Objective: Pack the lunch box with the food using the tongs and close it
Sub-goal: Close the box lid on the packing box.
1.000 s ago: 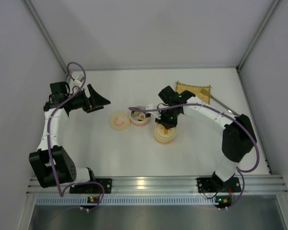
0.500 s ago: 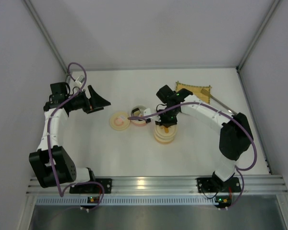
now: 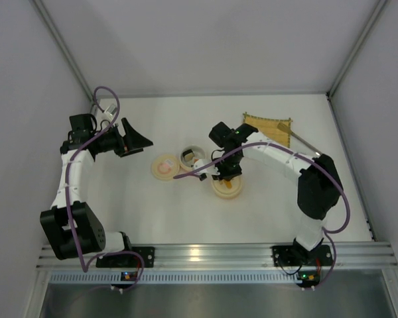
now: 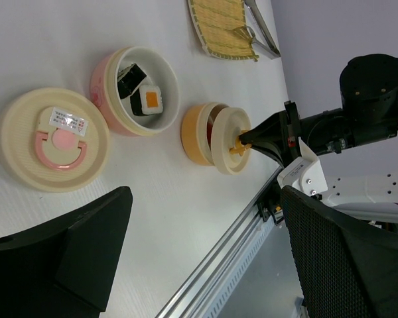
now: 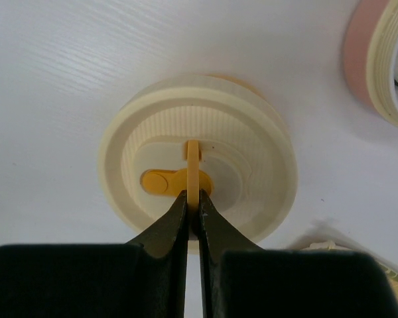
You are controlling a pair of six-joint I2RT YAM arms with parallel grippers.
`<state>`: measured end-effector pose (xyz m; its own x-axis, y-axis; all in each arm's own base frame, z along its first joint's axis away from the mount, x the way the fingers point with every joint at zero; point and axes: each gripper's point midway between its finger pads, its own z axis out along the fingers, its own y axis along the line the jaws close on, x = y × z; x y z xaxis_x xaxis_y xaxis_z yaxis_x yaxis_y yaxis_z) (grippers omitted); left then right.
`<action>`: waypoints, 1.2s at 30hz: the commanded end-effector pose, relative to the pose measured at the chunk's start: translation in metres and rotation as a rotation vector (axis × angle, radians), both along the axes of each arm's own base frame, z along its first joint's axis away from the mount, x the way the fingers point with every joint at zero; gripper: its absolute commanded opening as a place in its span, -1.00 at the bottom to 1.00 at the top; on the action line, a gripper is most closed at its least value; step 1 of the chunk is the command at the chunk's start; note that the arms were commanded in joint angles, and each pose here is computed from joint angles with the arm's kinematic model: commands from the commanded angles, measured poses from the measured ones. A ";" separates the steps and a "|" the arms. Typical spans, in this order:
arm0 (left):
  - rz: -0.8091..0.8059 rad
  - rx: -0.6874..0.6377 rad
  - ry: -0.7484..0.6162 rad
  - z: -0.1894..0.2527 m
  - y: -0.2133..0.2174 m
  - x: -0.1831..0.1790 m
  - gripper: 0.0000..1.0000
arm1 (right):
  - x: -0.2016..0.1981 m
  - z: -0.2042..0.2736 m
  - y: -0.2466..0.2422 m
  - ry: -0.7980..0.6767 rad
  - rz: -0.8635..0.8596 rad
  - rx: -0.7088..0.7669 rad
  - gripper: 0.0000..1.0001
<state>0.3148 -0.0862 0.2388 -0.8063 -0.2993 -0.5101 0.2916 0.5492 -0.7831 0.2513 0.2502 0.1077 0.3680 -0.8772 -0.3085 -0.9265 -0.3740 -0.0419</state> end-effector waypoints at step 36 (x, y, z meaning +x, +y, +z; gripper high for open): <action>-0.020 -0.010 -0.037 0.003 0.000 -0.002 0.96 | 0.009 -0.001 -0.002 0.041 0.095 -0.044 -1.00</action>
